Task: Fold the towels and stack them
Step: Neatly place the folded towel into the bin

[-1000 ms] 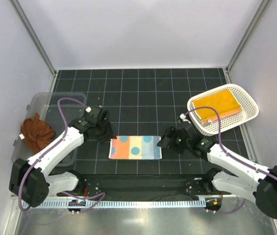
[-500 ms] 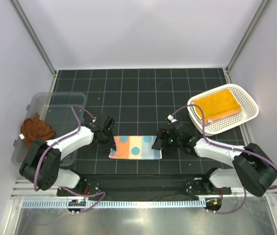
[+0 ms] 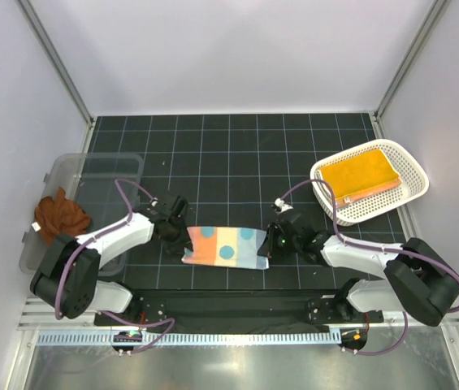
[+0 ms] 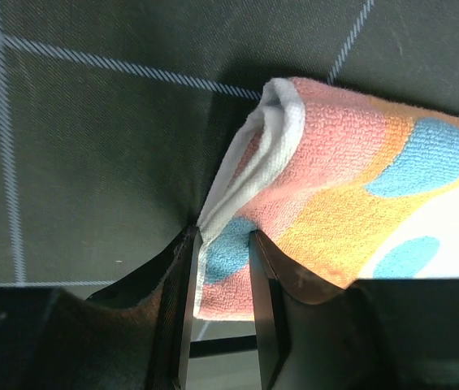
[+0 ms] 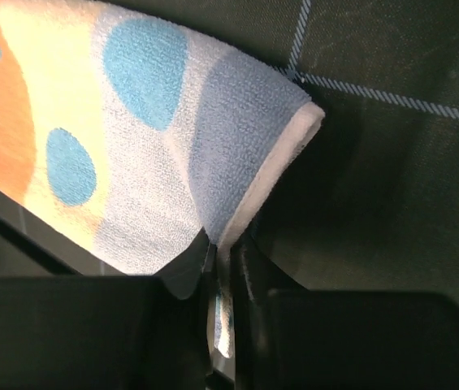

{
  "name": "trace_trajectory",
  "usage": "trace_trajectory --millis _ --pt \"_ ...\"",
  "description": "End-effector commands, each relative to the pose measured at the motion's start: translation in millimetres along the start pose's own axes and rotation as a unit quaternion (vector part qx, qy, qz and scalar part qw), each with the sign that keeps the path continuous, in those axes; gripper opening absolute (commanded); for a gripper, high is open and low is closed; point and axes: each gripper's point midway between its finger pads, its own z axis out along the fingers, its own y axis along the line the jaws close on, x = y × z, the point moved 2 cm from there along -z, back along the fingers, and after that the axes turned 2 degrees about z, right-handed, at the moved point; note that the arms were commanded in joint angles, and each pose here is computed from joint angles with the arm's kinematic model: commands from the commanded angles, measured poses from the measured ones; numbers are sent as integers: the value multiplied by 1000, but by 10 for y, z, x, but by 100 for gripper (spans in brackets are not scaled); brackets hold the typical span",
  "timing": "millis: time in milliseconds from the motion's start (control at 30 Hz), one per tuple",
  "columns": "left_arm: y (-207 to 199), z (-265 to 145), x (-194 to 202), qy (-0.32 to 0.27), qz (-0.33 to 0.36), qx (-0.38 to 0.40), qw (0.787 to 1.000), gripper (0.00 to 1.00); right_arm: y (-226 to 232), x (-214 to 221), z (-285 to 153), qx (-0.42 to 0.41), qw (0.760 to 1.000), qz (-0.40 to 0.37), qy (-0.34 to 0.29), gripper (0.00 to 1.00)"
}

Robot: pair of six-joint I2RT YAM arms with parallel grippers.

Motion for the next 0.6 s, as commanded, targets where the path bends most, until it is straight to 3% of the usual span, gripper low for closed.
trace_trajectory --millis 0,33,133,233,267,300,367,567 --pt "-11 -39 66 10 -13 10 1000 36 -99 -59 -147 54 998 -31 -1 6" --pt "-52 -96 37 6 -11 16 1000 37 -12 -183 -204 53 997 -51 -11 1" --pt "-205 -424 -198 -35 12 26 999 41 24 -391 -392 88 993 -75 -16 1" --pt "-307 -812 -567 -107 43 6 993 44 38 -524 -495 87 991 -92 31 1" --pt "-322 -879 -651 -122 47 2 991 44 -84 -462 -570 110 985 -107 77 1" --pt "-336 -929 -713 -133 51 0 990 44 -124 -523 -618 129 982 -112 85 1" --pt "-370 -1012 -880 -154 53 0 987 45 -216 -771 -788 186 971 -131 74 1" --pt "-466 -905 -1020 -153 62 15 986 46 -346 -1513 -1305 220 967 -125 30 1"
